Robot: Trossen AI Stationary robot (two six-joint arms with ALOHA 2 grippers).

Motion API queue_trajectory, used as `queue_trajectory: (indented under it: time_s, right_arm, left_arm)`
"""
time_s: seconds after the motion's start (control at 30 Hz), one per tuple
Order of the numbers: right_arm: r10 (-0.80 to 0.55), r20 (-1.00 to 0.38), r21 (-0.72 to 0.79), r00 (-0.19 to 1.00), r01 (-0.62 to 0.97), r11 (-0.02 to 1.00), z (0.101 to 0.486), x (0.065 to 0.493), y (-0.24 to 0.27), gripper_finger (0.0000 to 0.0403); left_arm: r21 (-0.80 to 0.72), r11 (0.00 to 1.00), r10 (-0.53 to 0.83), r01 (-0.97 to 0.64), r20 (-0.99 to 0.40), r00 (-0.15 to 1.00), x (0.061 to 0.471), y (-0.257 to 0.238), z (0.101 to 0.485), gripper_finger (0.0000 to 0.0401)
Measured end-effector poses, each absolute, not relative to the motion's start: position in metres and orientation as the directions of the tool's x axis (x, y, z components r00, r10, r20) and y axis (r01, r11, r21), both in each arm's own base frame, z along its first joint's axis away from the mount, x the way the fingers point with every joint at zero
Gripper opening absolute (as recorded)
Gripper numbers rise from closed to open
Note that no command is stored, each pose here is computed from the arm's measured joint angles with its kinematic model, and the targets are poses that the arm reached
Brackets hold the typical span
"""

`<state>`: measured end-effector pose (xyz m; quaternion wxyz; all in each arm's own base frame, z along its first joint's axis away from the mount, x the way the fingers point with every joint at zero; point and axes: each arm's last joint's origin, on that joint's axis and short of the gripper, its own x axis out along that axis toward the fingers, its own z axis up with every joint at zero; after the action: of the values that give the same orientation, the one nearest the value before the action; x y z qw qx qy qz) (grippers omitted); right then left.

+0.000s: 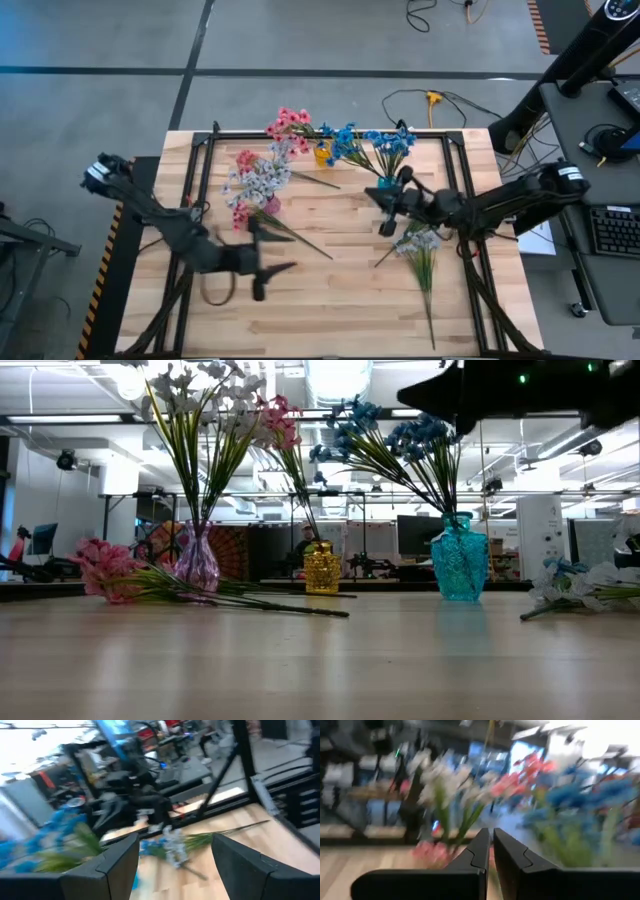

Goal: Sort flowers into vase by color
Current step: Put the left blue flowers into the blue vase

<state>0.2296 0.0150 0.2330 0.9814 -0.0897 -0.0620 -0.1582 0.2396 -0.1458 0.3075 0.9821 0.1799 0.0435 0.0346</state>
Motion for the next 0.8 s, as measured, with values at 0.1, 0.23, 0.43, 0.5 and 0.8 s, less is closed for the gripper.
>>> queue_trajectory:
  time_s: [0.1, 0.23, 0.43, 0.5, 0.8]
  right_arm:
    - [-0.267, 0.062, -0.167, 0.962, 0.273, 0.947, 0.253, 0.237, 0.024, 0.0018]
    - [-0.224, -0.031, -0.178, 0.974, 0.215, 0.96, 0.283, 0.241, 0.035, 0.0018]
    - [-0.261, -0.12, -0.189, 0.958, 0.236, 0.953, 0.326, 0.227, 0.047, 0.0018]
    - [-0.288, -0.148, -0.201, 0.946, 0.256, 0.945, 0.334, 0.221, 0.048, 0.0018]
    - [-0.285, -0.183, -0.206, 0.941, 0.247, 0.947, 0.371, 0.204, 0.045, 0.0018]
  left_arm:
    - [0.345, 0.936, 0.098, -0.064, -0.084, 0.992, 0.265, -0.148, 0.3, 0.0231]
    - [0.336, 0.935, 0.14, -0.111, -0.062, 0.988, 0.293, -0.151, 0.286, 0.0231]
    - [0.29, 0.938, 0.179, -0.188, 0.055, 0.982, 0.318, -0.147, 0.269, 0.0231]
    - [0.258, 0.939, 0.208, -0.226, 0.095, 0.973, 0.327, -0.14, 0.262, 0.0231]
    - [0.023, 0.92, 0.38, -0.392, 0.199, 0.903, 0.367, -0.098, 0.215, 0.0231]
